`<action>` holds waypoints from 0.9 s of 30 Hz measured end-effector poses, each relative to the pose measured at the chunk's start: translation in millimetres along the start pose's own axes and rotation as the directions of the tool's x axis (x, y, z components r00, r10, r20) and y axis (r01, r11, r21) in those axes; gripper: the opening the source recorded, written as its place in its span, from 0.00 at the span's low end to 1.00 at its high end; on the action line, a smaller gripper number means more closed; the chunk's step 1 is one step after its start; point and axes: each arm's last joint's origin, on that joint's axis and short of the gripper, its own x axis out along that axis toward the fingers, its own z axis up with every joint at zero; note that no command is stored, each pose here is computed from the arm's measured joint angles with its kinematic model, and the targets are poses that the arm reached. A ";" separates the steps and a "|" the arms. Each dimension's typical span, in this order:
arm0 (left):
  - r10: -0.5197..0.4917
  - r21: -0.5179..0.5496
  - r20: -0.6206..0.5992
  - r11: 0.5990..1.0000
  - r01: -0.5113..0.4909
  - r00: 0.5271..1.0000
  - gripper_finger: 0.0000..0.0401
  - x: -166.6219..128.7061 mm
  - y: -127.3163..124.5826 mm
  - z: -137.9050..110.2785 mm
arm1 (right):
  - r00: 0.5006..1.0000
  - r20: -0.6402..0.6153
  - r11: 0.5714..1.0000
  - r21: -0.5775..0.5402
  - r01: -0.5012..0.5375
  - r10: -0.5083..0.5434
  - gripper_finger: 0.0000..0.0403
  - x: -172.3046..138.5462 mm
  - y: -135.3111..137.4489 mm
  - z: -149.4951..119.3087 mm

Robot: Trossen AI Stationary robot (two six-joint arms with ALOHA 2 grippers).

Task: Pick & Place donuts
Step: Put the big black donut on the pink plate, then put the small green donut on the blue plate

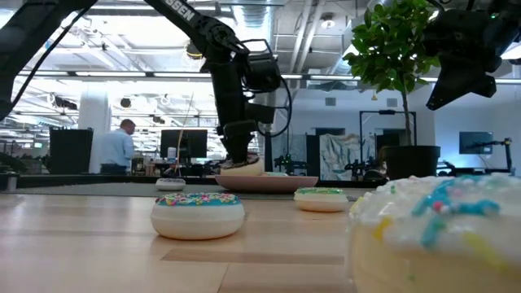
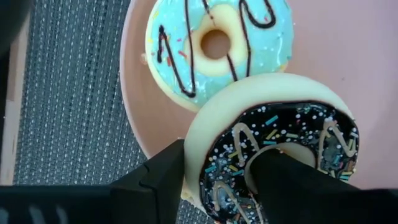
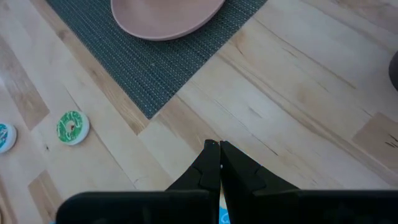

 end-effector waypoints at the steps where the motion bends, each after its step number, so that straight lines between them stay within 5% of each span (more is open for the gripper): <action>1: 0.000 0.000 0.000 1.000 0.000 1.000 0.45 0.0 0.0 0.0 | 1.000 0.000 1.000 0.000 0.000 0.000 0.00 0.0 0.0 0.0; 12: 0.008 0.001 -0.015 1.000 -0.008 1.000 0.63 -4.6 0.6 -2.0 | 1.000 0.000 1.000 0.000 0.000 0.000 0.00 0.0 0.0 0.0; 27: -0.031 -0.186 -0.060 0.982 0.019 0.998 0.63 -55.3 1.7 -3.8 | 1.000 -0.002 1.000 -0.027 -0.002 0.002 0.00 0.0 0.1 0.0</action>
